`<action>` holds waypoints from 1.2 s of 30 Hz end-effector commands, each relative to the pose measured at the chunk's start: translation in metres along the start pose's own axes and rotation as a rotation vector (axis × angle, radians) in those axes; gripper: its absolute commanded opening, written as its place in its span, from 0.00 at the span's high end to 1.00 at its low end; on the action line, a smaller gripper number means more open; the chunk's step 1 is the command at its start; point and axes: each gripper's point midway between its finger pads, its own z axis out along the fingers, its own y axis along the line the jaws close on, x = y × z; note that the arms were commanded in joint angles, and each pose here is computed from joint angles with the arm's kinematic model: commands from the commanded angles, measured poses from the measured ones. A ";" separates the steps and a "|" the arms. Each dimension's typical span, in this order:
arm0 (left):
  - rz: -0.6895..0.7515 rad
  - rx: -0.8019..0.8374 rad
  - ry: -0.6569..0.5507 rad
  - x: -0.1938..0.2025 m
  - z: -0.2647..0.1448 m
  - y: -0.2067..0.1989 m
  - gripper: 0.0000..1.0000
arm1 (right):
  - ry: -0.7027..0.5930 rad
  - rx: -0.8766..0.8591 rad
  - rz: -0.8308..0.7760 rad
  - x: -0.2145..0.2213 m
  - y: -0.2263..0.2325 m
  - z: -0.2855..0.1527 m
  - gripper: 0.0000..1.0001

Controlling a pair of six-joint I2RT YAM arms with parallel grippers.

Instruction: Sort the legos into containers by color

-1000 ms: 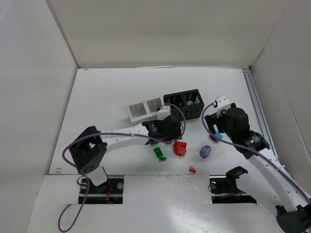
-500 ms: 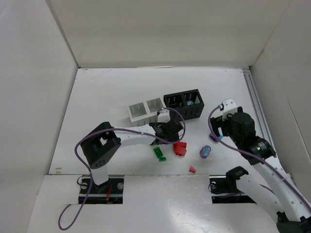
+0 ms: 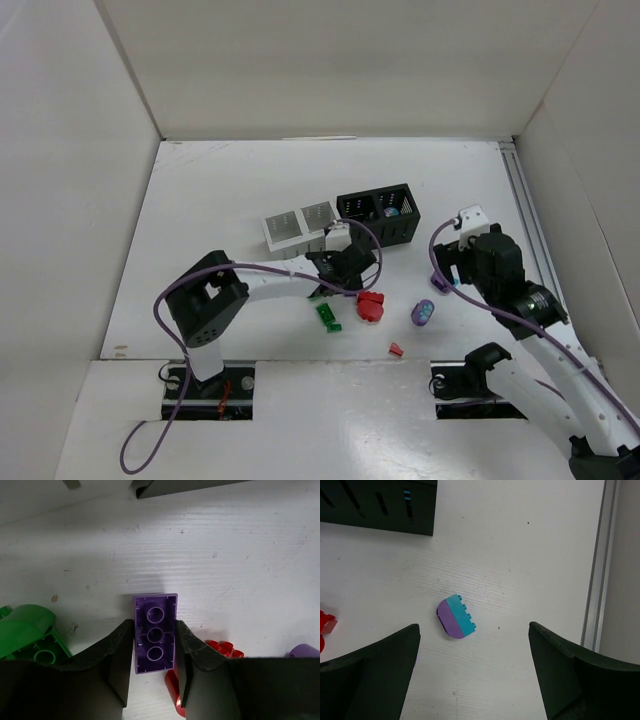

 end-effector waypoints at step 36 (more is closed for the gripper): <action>0.106 0.171 -0.450 -0.222 -0.061 -0.079 0.82 | 0.199 -0.312 0.051 0.068 0.072 0.006 0.08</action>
